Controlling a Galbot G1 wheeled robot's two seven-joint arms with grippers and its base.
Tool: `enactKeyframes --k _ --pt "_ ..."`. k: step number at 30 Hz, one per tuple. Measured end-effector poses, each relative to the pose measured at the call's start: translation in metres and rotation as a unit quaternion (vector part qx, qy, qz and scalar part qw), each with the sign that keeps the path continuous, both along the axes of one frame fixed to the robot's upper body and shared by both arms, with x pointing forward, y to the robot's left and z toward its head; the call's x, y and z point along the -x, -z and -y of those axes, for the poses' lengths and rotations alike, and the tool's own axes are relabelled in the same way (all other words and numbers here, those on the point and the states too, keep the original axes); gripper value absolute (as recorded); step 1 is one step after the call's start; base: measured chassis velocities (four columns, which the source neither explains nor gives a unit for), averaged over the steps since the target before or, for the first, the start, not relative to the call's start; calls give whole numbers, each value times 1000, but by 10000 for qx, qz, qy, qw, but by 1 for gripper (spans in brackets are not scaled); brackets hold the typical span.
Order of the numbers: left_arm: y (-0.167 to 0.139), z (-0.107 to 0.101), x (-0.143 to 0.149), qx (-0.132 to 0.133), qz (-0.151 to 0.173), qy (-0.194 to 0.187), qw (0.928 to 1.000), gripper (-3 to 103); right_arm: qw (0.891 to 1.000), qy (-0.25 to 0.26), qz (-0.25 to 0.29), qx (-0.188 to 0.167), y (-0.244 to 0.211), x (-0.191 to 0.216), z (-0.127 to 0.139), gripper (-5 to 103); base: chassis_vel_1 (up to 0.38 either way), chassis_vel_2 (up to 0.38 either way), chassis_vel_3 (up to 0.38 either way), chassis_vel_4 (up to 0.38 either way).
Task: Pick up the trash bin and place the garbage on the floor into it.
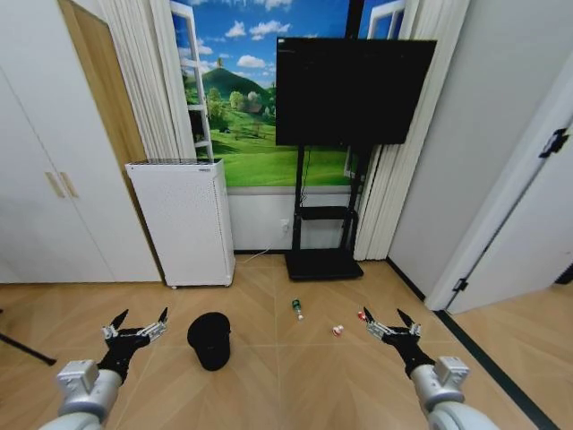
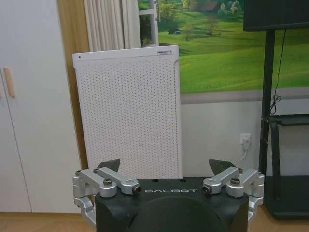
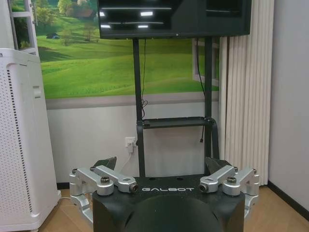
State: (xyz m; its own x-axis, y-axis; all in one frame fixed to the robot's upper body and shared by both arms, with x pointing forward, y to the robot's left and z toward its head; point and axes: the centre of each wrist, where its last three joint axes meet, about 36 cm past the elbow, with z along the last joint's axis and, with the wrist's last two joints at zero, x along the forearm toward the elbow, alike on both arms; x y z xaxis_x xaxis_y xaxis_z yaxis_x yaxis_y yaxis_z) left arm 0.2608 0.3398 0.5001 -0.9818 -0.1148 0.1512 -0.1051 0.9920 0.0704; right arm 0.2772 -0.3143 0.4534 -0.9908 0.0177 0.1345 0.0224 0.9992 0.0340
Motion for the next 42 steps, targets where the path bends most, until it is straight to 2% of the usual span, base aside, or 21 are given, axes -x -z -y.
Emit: enactKeyframes --k 19,25,31,42 --pt "4 1 1 51 -23 -62 10000 100 10000 26 74 7 13 -3 -1 100 -309 354 297 -361" --pt "6 2 2 -71 -172 -116 9998 100 9999 129 63 17 17 -2 0 100 -55 88 41 11" --pt "7 1 2 -117 -175 -154 9997 100 9999 126 50 -13 17 -2 -2 100 47 -94 -62 48" --pt "10 -1 4 -84 -174 -162 9997 100 9999 113 -23 -18 21 0 -4 100 5 -8 -4 1"
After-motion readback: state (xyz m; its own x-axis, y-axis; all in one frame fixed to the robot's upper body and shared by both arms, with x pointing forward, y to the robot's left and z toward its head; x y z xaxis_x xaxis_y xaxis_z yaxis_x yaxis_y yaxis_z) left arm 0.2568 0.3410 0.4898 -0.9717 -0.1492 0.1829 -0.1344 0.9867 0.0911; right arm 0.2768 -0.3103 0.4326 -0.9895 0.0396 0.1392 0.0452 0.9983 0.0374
